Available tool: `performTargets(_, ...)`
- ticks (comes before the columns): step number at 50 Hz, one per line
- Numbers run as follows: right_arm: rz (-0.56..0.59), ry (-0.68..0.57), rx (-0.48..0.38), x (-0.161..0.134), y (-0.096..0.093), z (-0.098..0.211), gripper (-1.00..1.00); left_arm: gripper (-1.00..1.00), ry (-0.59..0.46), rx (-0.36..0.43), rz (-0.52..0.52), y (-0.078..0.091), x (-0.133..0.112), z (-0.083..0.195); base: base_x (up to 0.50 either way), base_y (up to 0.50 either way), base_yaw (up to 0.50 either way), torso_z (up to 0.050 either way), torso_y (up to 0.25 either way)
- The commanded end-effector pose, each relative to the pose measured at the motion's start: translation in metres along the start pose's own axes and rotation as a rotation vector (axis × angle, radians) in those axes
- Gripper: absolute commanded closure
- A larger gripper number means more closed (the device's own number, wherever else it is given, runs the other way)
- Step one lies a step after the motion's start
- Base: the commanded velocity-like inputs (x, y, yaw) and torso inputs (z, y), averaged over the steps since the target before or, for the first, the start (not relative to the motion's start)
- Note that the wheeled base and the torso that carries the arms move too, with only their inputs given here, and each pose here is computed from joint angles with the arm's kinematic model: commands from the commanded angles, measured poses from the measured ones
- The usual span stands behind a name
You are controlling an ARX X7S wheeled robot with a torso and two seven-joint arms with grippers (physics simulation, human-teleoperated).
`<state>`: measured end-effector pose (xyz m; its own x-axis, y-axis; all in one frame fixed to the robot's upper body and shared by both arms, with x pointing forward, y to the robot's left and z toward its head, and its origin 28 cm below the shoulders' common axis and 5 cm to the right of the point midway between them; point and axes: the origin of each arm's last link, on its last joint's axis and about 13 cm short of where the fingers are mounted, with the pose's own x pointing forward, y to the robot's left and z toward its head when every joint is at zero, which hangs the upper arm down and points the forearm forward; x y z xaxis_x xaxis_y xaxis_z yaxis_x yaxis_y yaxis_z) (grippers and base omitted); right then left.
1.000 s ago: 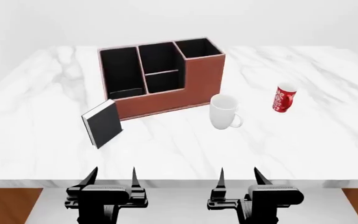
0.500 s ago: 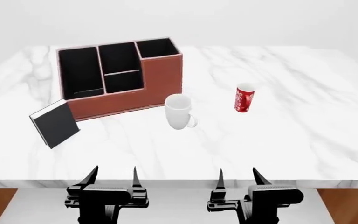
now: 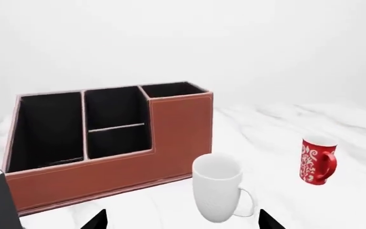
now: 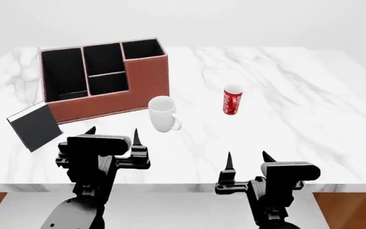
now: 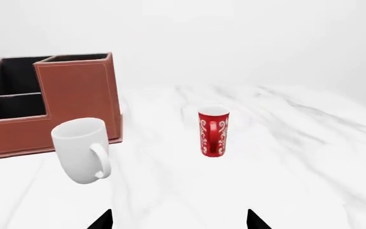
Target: Pick up the red mug and place it to the right of the caddy.
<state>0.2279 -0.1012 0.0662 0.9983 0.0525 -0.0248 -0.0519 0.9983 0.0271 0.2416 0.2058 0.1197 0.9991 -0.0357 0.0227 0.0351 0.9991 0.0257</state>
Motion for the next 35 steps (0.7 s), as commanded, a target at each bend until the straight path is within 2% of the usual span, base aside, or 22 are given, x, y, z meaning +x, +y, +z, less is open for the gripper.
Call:
performTargets(1,0.012,-0.013,0.016,0.0046,-0.0031,0.0334,-1.0,-1.0,-0.036,0.034,-0.014,0.004,0.0034,0.0616,0.0,0.0,0.0,0.0,0.0)
performTargets(7,0.015,-0.007,0.016,0.0041,-0.0031,0.029,-1.0,-1.0,-0.04,0.038,-0.018,0.0032,0.0037,0.0612,0.0,0.0,0.0,0.0,0.0)
performTargets(8,0.049,-0.024,0.03,0.0027,-0.0032,0.0299,-1.0,-1.0,-0.039,0.035,-0.021,0.0032,0.0037,0.0609,0.07,0.0,0.0,0.0,0.0)
performTargets(35,0.037,-0.025,0.031,0.0042,-0.0033,0.0327,-1.0,-1.0,-0.057,0.048,-0.007,0.0064,0.0038,0.0619,0.5,0.0,0.0,0.0,0.001)
